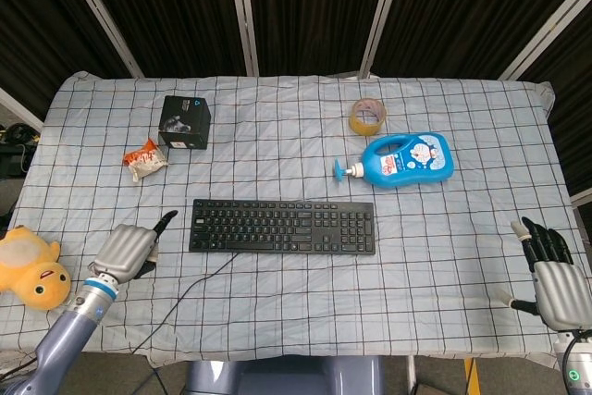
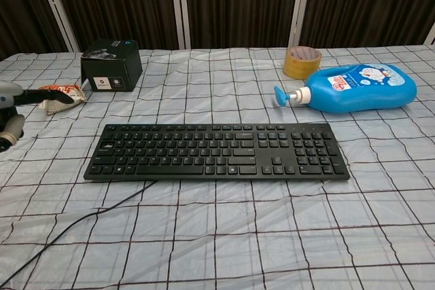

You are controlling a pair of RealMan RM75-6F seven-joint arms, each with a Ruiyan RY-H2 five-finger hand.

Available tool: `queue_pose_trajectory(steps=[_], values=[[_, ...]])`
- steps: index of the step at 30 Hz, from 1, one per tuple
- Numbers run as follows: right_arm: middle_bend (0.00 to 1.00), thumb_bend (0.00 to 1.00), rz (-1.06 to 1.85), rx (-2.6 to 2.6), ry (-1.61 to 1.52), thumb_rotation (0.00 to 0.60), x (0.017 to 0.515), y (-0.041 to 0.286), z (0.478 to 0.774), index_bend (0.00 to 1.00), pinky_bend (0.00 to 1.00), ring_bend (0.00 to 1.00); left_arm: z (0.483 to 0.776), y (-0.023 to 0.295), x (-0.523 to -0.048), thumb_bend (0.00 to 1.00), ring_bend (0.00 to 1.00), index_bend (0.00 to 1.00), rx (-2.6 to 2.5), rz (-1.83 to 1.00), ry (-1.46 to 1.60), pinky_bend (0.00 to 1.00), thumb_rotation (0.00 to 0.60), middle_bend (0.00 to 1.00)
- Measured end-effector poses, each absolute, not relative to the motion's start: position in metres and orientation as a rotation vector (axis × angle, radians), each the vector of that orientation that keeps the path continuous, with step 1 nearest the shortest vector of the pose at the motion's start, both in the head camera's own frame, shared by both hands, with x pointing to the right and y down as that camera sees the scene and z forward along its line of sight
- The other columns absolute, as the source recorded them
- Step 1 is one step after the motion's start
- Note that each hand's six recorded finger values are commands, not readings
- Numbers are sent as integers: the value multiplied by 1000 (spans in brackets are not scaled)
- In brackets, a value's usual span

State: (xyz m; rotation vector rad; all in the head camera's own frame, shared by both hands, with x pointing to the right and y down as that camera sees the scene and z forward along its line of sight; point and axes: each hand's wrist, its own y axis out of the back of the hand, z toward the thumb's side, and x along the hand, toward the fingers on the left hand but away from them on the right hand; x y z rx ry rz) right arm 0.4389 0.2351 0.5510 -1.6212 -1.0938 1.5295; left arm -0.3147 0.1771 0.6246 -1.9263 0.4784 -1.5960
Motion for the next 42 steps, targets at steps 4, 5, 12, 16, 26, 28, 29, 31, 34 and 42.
queue_pose_trajectory(steps=[4, 5, 12, 16, 26, 28, 29, 31, 34, 42], values=[[0, 76, 1530, -1623, -1100, 600, 439, 235, 551, 34, 0, 0, 638, 177, -300, 1000, 758, 0, -1957, -1675, 357, 582, 600, 856], [0, 75, 1530, -1623, -1101, 600, 439, 234, 551, 34, 0, 0, 640, 177, -296, 1000, 757, 0, -1963, -1687, 328, 582, 600, 856], [0, 76, 1528, -1625, -1107, 600, 440, 234, 551, 34, 0, 0, 657, 181, -258, 1000, 757, 0, -2001, -1736, 156, 582, 600, 856], [0, 76, 1528, -1625, -1109, 600, 440, 233, 551, 34, 0, 0, 661, 184, -243, 999, 758, 1, -2000, -1737, 109, 582, 600, 856], [0, 76, 1526, -1625, -1114, 600, 440, 233, 550, 34, 0, 0, 666, 185, -235, 1000, 758, 15, -1980, -1757, 87, 582, 600, 855], [0, 76, 1525, -1626, -1115, 600, 440, 233, 550, 34, 0, 0, 666, 185, -235, 1000, 758, 20, -1974, -1760, 87, 582, 600, 855], [0, 76, 1524, -1626, -1115, 600, 440, 233, 550, 34, 0, 0, 667, 185, -236, 1000, 758, 22, -1972, -1762, 87, 582, 600, 855], [0, 76, 1525, -1626, -1114, 600, 440, 233, 550, 34, 0, 0, 667, 186, -236, 1000, 758, 23, -1968, -1765, 84, 582, 600, 855], [0, 75, 1523, -1627, -1113, 600, 440, 233, 550, 34, 0, 0, 668, 185, -238, 1000, 758, 26, -1963, -1769, 87, 582, 600, 855], [0, 76, 1522, -1628, -1111, 600, 439, 233, 550, 33, 0, 0, 671, 183, -238, 1000, 758, 27, -1957, -1765, 100, 582, 600, 854]])
